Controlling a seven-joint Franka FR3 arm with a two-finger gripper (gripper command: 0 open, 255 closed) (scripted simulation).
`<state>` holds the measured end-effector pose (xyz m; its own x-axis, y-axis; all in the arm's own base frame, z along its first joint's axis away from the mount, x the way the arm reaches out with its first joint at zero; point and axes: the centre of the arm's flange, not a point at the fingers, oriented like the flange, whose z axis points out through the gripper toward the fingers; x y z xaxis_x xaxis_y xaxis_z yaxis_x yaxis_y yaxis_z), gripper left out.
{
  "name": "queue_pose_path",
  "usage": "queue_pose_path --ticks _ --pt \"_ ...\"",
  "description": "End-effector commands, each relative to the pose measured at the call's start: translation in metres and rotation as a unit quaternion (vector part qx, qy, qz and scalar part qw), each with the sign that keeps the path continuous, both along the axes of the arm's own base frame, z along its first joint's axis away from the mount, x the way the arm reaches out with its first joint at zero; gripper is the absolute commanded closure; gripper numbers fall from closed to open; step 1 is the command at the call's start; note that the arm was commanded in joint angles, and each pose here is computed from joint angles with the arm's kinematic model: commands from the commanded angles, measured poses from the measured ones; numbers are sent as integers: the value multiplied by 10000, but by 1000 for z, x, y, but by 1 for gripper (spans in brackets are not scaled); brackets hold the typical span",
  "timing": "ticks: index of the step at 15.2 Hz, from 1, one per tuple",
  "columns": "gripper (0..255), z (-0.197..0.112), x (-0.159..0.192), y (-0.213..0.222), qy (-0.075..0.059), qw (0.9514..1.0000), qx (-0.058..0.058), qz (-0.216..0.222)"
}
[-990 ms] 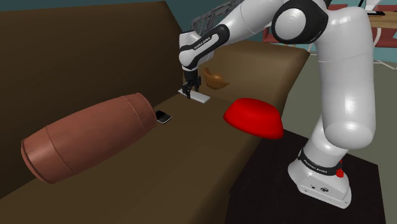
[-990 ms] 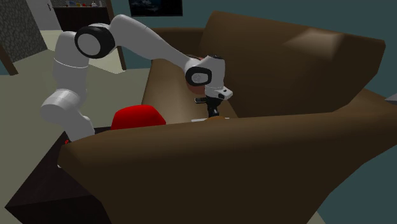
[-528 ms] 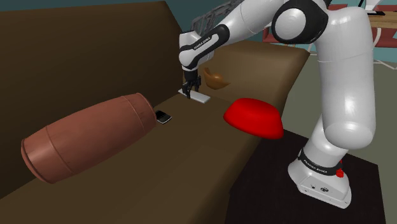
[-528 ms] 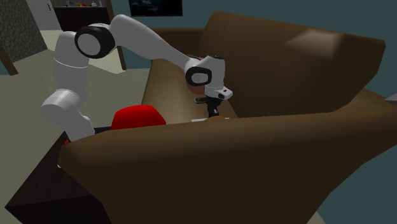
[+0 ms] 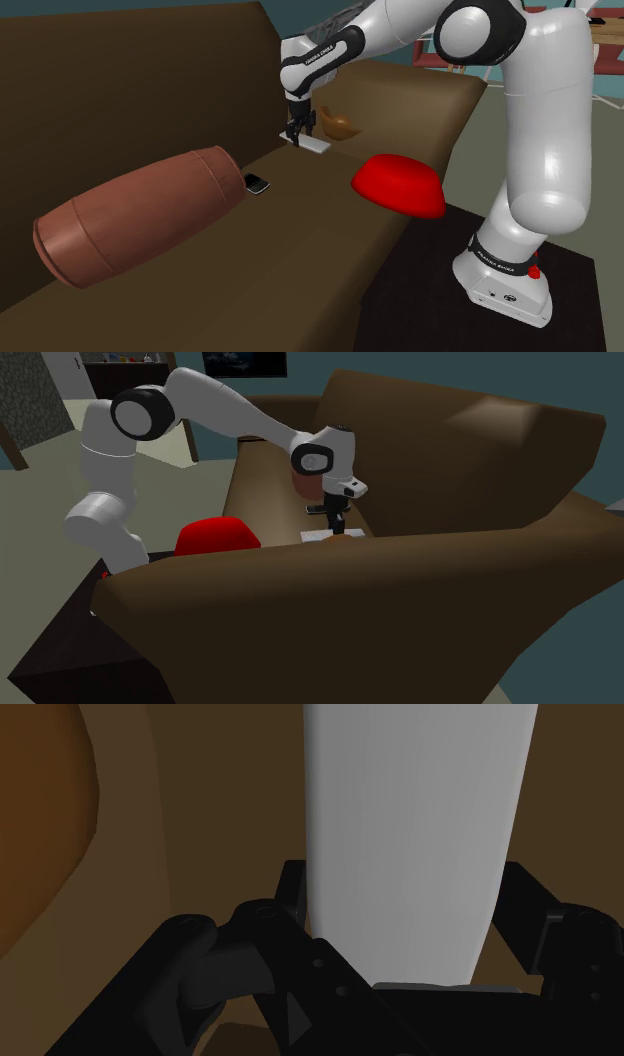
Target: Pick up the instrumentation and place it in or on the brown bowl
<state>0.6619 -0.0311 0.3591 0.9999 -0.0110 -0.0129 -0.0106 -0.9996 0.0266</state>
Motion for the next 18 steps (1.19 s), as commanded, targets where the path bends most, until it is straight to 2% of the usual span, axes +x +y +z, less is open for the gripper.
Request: queue_pose_path --ticks 1,18 --pt "255 12 0 1 0 10000 1 0" --pt "255 102 0 1 0 10000 1 0"
